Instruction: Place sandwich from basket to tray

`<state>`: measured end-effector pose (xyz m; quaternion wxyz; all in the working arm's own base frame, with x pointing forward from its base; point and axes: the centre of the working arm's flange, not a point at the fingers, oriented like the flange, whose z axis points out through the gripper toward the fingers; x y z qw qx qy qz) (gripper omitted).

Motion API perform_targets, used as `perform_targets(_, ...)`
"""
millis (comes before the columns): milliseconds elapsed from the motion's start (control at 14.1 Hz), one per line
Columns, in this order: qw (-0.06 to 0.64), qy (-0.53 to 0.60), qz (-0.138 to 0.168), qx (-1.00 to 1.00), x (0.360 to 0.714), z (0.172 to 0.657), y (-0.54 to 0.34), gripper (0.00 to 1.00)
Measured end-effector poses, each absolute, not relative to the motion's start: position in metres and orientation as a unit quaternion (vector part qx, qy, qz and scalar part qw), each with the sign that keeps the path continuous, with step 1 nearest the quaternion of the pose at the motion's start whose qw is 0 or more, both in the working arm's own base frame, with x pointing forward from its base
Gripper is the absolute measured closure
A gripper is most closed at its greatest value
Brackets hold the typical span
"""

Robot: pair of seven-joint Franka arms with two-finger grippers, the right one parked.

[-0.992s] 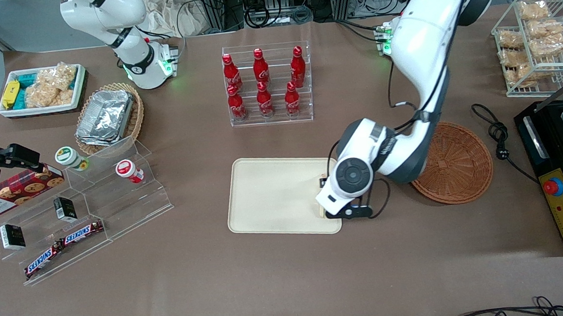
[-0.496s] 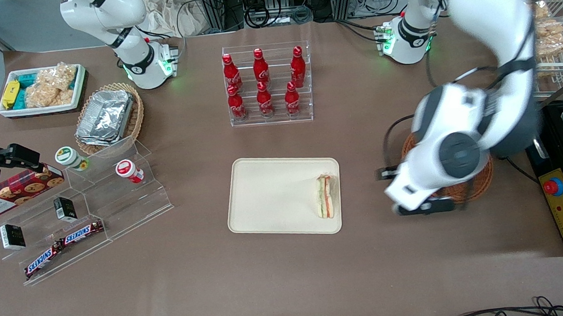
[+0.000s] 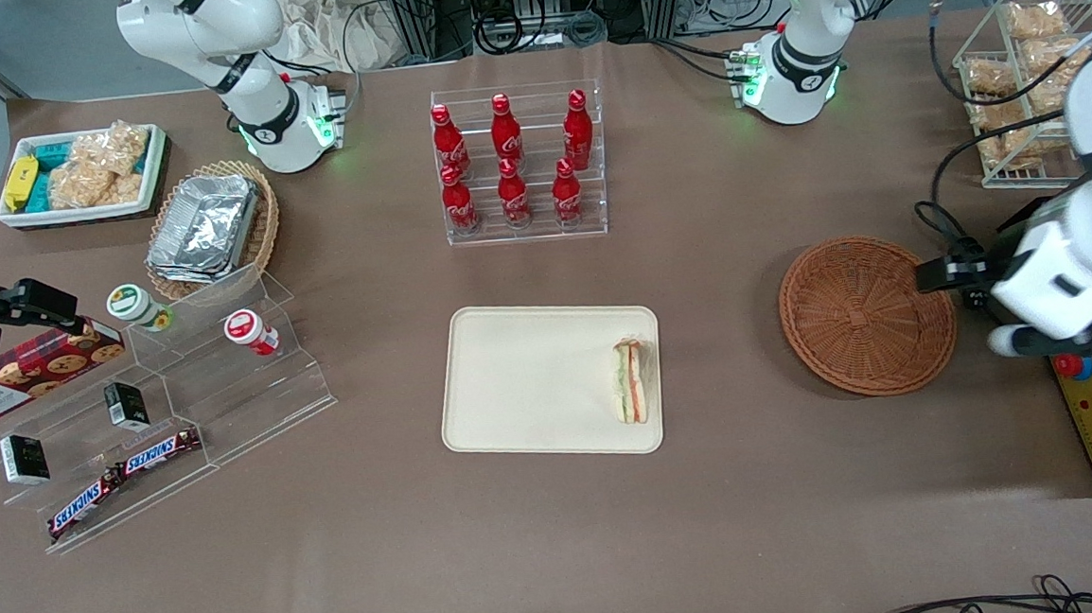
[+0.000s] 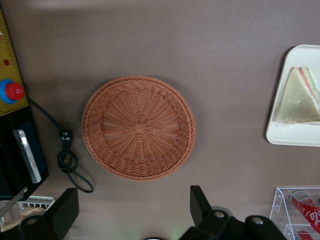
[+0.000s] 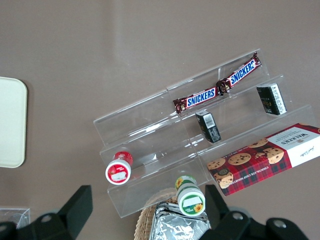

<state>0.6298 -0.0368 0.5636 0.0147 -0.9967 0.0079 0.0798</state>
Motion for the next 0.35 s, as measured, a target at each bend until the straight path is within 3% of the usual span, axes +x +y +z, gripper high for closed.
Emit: perform_targets(354,0.013,0.009,0.059,-0.998,0.63,0.582,-0.028,0.0)
